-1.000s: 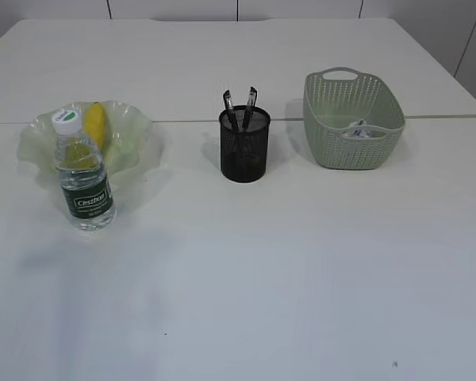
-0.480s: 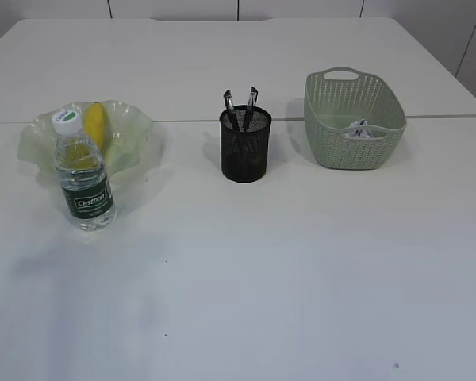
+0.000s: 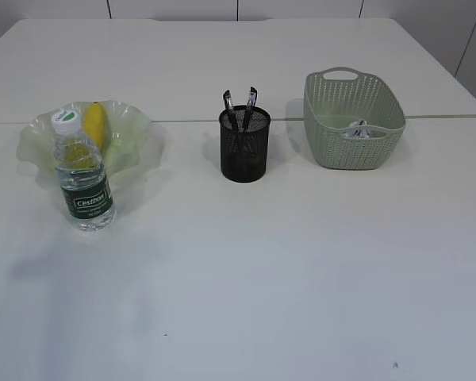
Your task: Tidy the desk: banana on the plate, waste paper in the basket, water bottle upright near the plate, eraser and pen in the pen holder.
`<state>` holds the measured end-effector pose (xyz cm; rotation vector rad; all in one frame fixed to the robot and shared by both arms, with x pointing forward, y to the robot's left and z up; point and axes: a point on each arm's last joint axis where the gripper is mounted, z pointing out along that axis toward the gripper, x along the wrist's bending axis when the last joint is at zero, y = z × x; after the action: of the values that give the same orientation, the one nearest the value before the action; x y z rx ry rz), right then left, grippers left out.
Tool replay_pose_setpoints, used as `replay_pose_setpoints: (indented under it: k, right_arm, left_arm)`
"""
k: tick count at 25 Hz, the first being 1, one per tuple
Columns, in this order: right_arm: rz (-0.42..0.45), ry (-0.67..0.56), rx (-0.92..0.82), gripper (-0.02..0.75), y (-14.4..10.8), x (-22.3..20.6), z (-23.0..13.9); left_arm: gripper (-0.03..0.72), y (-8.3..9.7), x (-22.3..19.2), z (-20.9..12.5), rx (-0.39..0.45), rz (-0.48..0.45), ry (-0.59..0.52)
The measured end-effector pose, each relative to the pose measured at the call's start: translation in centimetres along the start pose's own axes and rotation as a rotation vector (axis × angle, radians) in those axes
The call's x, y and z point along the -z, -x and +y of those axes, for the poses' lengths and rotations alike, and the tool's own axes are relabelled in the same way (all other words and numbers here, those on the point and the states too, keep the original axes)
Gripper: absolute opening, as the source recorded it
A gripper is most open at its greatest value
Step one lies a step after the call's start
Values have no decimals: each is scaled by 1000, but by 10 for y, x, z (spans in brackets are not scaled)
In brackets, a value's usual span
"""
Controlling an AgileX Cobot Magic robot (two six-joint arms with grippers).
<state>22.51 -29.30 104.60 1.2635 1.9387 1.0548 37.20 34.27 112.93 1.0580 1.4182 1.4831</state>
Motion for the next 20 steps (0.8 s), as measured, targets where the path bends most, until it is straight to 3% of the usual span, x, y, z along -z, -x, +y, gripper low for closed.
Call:
replay_pose_setpoints:
  k: [4, 7, 20]
  right_arm:
    - [-114, -7, -68, 333, -1, -1, 1]
    - [-154, -10, -92, 333, -2, -2, 1]
    - [-158, -10, -94, 333, -2, -2, 1]
  left_arm:
    - [173, 5, -1, -21, -1, -45, -53]
    - [173, 11, 0, -32, 0, -90, -81]
    - [173, 27, 4, -57, -16, -185, -160]
